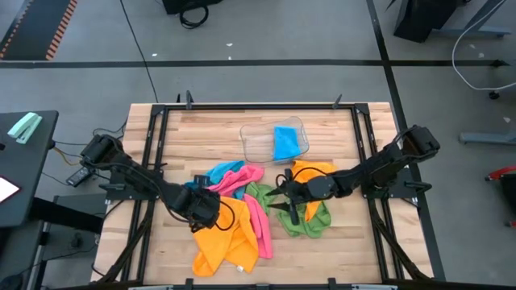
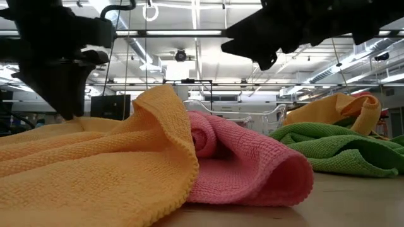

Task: Fold microfiber towels
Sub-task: Fold the left yellow microfiber cloth

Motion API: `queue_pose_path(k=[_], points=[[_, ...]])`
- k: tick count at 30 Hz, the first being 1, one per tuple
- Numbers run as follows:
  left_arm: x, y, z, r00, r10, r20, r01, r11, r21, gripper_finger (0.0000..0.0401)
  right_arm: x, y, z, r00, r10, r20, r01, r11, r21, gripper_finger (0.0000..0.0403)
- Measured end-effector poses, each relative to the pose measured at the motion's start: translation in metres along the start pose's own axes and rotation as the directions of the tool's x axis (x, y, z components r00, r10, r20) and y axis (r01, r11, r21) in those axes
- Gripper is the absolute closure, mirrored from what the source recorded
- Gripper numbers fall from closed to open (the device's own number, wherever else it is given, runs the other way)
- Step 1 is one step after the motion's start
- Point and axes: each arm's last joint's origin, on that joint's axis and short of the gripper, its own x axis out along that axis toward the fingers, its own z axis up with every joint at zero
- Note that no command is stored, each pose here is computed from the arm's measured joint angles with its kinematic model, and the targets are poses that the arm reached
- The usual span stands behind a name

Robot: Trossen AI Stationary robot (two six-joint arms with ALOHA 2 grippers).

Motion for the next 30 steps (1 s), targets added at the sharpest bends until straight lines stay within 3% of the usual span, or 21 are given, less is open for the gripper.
queue_pose_path(k=[10, 16, 22, 28, 30], points=[[-0.002, -0.001, -0.004, 0.994, 0.105, 0.007, -0.106, 0.993, 0.061, 0.0217, -0.009, 0.028, -0.003, 0.998, -0.061, 0.025, 0.061, 0.998, -0.006, 0.0219], [0.011, 0.002, -0.01, 0.995, 0.087, -0.039, -0.085, 0.995, 0.049, 0.0211, -0.012, 0.035, -0.002, 0.998, -0.048, 0.049, 0.048, 0.999, 0.005, 0.0219], [0.016, 0.006, -0.009, 0.995, 0.089, -0.037, -0.088, 0.996, 0.022, 0.0254, -0.012, 0.036, -0.002, 0.998, -0.047, 0.049, 0.047, 0.999, 0.012, 0.0219], [0.016, 0.004, -0.007, 0.999, 0.048, -0.023, -0.048, 0.999, 0.009, 0.0376, -0.012, 0.035, -0.003, 0.997, -0.063, 0.043, 0.063, 0.998, 0.007, 0.0219], [0.015, 0.003, -0.005, 0.999, 0.049, -0.002, -0.049, 0.999, 0.006, 0.0388, -0.012, 0.035, -0.003, 0.997, -0.07, 0.041, 0.07, 0.998, 0.005, 0.0219]])
